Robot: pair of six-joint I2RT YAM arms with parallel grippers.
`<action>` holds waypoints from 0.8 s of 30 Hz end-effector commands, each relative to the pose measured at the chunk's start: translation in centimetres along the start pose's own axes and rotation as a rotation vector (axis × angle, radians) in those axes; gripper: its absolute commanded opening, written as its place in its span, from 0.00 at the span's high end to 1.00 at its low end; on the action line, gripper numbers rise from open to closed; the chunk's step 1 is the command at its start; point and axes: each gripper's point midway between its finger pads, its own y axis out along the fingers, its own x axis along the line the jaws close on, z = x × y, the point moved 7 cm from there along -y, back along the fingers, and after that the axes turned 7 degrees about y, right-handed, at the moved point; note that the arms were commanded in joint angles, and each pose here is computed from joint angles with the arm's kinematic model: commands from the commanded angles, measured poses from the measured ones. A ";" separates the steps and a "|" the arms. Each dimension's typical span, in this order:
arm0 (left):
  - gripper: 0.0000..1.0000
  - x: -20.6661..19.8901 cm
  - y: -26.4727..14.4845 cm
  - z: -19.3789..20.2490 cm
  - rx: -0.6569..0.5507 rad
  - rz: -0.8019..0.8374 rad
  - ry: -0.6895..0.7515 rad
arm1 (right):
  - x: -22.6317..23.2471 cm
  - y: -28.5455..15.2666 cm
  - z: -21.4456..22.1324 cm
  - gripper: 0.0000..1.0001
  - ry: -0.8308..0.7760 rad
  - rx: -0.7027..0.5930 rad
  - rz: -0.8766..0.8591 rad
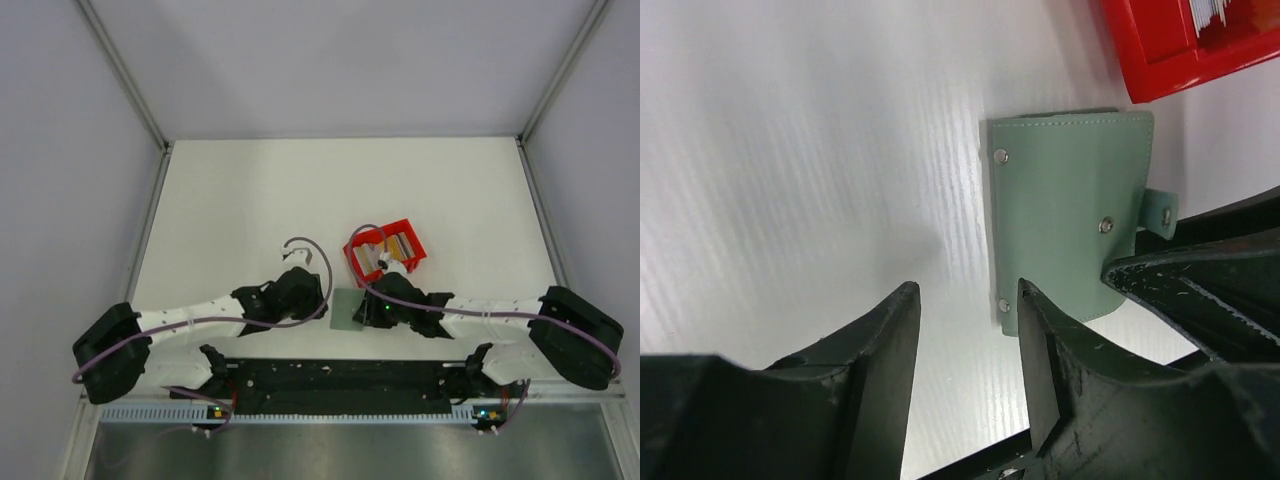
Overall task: Put the credit cards into the card holder
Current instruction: Close the card holder at the center of the board.
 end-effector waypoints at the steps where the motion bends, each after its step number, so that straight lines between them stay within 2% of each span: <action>1: 0.52 1.9 -1.3 0.0 -0.051 -0.100 -0.020 | 1.5 1.0 0.5 0.67 -0.064 0.032 -0.007; 14: 0.41 3.0 -2.3 0.2 -0.078 -0.147 -0.049 | 4.1 3.6 0.8 0.67 -0.160 0.087 -0.027; 19: 0.29 3.6 -2.5 0.1 -0.102 -0.179 -0.061 | 4.9 4.1 1.0 0.67 -0.180 0.105 -0.038; 24: 0.07 3.9 -3.0 -0.5 -0.139 -0.200 -0.078 | 5.4 4.4 1.0 0.66 -0.192 0.119 -0.048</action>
